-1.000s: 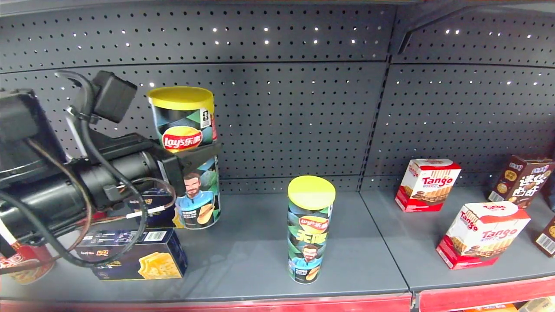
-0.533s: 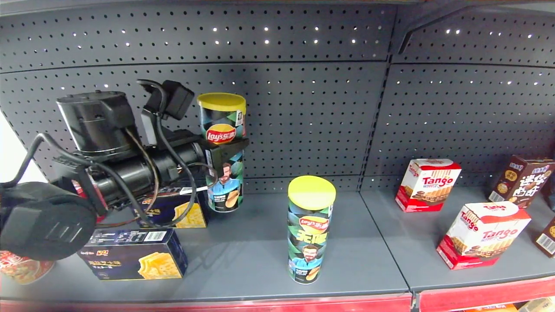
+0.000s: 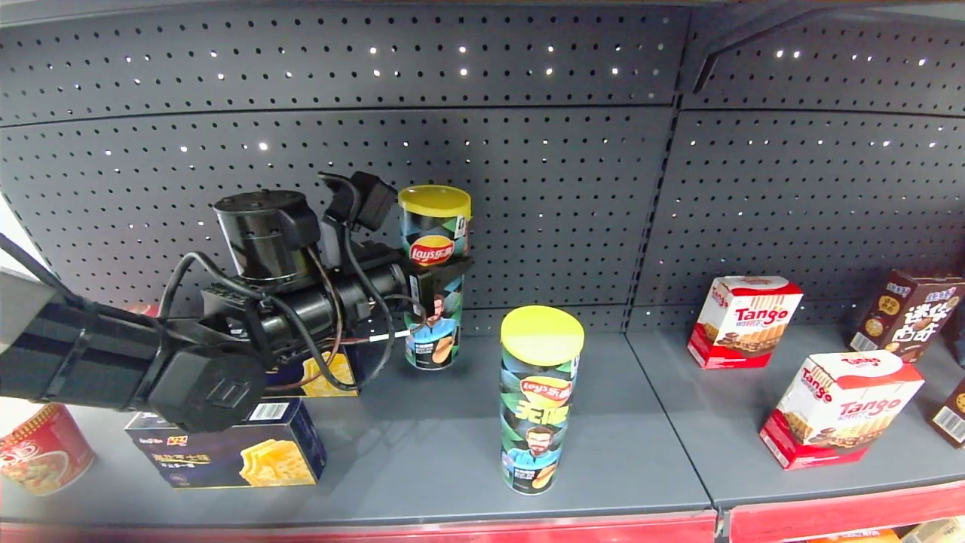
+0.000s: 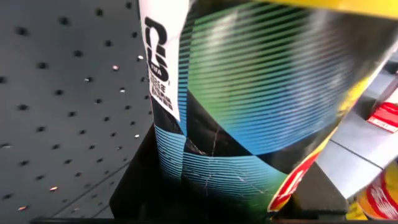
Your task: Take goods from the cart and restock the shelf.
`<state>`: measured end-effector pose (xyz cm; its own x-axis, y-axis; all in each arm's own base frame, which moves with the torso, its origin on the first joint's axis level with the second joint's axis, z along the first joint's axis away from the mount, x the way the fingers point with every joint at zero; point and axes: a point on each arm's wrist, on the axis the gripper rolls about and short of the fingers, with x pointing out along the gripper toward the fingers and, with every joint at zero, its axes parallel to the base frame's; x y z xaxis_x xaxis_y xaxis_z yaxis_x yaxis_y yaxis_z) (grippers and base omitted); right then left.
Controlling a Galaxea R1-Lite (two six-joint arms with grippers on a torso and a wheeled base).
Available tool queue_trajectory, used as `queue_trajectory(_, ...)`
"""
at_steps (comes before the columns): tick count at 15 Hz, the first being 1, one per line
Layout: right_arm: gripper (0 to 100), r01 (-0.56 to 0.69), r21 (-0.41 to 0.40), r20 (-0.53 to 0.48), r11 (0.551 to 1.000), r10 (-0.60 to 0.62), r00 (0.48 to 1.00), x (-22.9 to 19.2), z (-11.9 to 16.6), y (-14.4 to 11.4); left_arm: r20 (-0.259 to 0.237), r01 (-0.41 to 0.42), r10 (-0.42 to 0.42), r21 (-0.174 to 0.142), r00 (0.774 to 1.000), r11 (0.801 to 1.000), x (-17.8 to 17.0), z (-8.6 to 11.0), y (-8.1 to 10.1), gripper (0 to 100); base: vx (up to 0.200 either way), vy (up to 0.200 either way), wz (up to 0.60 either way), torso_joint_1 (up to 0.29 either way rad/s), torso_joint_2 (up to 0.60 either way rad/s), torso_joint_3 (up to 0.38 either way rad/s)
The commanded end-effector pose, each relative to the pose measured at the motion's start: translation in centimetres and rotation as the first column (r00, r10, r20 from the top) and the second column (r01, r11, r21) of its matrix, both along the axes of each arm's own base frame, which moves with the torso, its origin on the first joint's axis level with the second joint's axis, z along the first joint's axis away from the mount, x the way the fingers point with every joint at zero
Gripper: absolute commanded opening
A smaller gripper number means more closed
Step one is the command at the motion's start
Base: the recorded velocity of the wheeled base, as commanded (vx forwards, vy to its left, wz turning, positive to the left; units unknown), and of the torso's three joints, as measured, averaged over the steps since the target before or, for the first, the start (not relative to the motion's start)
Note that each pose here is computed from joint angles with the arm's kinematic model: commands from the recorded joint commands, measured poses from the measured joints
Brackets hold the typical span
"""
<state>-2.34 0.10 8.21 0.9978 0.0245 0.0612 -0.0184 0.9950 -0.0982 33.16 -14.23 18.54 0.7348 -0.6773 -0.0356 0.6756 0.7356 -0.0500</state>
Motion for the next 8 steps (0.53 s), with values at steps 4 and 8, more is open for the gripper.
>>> queue_trajectory(4,100,0.0,0.0,-0.001,1.0,0.0,1.0,0.0,0.0,0.0,-0.031,0.043,-0.045,-0.06,0.999,0.997,1.3,-0.2,-2.4,0,0.0,0.0,0.0,0.0,0.0,0.0)
queue_trajectory(8,100,0.0,0.0,-0.001,1.0,0.0,1.0,0.0,0.0,0.0,-0.068,0.056,-0.059,-0.048,0.996,0.997,1.7,-1.8,-3.3,0,0.0,0.0,0.0,0.0,0.0,0.0)
